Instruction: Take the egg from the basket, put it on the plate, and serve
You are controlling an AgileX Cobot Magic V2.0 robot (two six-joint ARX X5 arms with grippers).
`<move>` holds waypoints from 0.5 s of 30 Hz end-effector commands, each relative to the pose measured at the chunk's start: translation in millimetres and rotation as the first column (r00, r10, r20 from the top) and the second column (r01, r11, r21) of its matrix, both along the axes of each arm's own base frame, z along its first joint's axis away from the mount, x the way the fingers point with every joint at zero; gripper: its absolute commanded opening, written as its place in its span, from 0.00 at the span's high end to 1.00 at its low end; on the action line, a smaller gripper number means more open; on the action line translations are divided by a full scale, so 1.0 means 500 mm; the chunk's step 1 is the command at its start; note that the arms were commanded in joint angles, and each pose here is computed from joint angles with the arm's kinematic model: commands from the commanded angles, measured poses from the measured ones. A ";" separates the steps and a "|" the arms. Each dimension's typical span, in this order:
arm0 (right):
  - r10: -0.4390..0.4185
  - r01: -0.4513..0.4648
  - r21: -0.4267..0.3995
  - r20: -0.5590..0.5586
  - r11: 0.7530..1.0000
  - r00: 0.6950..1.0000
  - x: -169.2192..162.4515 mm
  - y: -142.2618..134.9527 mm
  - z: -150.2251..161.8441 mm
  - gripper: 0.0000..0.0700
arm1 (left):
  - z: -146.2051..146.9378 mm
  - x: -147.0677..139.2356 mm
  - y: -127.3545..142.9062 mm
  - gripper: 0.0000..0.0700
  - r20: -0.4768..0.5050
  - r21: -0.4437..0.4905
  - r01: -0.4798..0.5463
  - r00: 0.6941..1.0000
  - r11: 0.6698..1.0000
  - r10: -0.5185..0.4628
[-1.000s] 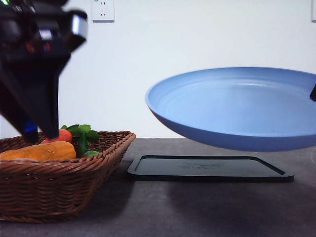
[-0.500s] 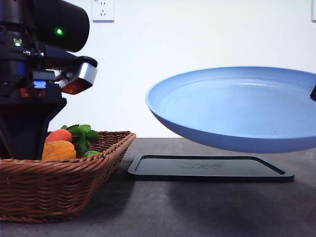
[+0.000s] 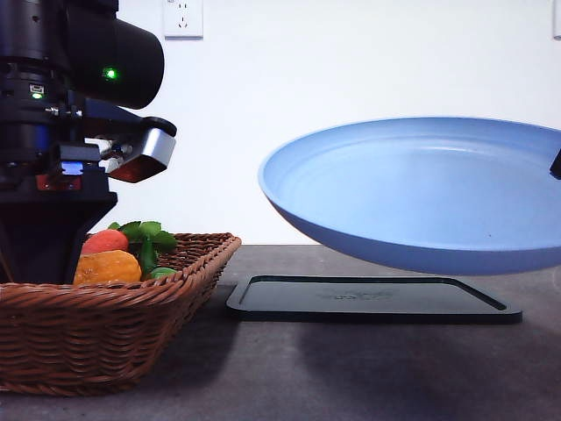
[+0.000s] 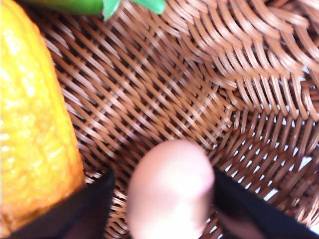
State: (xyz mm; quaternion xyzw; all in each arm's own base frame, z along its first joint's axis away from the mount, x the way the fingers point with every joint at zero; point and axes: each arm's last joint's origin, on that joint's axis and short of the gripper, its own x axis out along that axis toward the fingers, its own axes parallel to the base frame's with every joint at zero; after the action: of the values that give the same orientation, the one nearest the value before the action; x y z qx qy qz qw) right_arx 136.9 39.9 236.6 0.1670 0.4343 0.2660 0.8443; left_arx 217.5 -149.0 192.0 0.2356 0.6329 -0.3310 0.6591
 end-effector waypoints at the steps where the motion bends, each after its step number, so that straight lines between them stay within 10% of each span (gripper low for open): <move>1: 0.009 -0.009 0.002 0.023 1.000 1.000 0.003 0.001 0.004 1.00 | 0.001 0.005 -0.009 0.64 0.003 0.003 0.019 1.000 1.000 -0.019; 15: 0.003 -0.003 0.003 0.042 1.000 0.999 0.008 0.002 0.006 1.00 | 0.021 0.013 -0.015 0.71 0.018 -0.008 0.004 1.000 1.000 -0.004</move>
State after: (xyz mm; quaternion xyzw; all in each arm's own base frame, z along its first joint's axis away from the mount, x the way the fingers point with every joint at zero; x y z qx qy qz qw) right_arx 138.9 40.2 238.3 0.1649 0.4222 0.2674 0.8503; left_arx 219.2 -150.1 197.9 0.2359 0.6324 -0.3311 0.6593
